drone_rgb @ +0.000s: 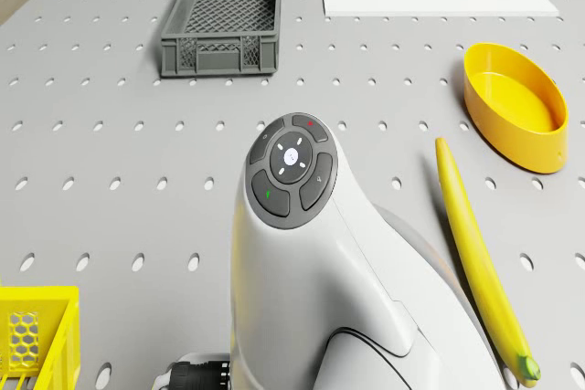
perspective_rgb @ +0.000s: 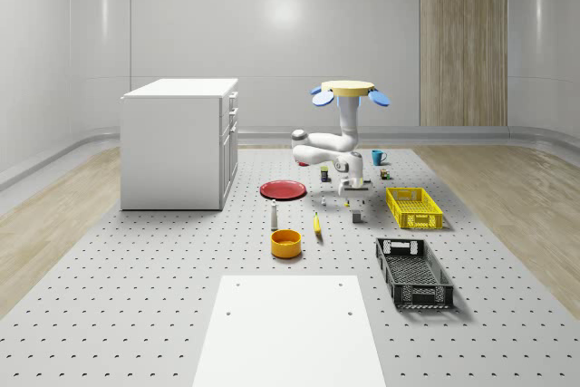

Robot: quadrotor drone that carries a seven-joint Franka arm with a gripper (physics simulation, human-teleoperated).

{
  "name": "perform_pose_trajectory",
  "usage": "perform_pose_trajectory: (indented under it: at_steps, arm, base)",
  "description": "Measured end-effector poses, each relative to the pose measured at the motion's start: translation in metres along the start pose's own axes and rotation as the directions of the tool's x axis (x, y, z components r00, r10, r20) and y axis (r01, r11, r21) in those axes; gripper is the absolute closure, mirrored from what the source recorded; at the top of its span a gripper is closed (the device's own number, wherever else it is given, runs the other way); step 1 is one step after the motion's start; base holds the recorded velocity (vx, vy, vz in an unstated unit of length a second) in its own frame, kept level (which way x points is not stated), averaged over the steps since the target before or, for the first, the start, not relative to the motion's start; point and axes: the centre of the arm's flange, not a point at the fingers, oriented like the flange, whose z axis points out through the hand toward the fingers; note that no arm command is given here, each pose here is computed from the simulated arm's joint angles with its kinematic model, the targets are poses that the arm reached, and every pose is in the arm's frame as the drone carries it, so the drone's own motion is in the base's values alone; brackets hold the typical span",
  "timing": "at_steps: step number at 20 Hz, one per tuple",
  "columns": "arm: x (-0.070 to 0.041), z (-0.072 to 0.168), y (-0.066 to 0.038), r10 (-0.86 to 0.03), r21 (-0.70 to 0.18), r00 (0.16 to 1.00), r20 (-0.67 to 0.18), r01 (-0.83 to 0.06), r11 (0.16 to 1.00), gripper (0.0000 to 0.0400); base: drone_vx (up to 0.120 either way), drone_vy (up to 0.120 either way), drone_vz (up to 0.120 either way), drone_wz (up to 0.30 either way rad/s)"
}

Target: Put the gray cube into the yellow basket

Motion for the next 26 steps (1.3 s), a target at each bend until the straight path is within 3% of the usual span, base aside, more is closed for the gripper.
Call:
perform_pose_trajectory:
  at_steps: [5, 24, 26]
  arm:
    - [0.0, 0.004, 0.0, 0.0, 0.0, 1.0, 0.0, 0.0, 1.0, 0.0]
    - [0.003, 0.055, -0.003, 0.0, 0.0, 1.0, 0.0, 0.0, 1.0, 0.0]
    - [0.004, 0.056, -0.004, 0.0, 0.0, 1.0, 0.0, 0.0, 1.0, 0.0042]
  base:
    - [0.04, 0.0, 0.0, 0.0]
    - [0.0, 0.0, 0.0, 0.0]
    - [0.0, 0.0, 0.0, 0.0]
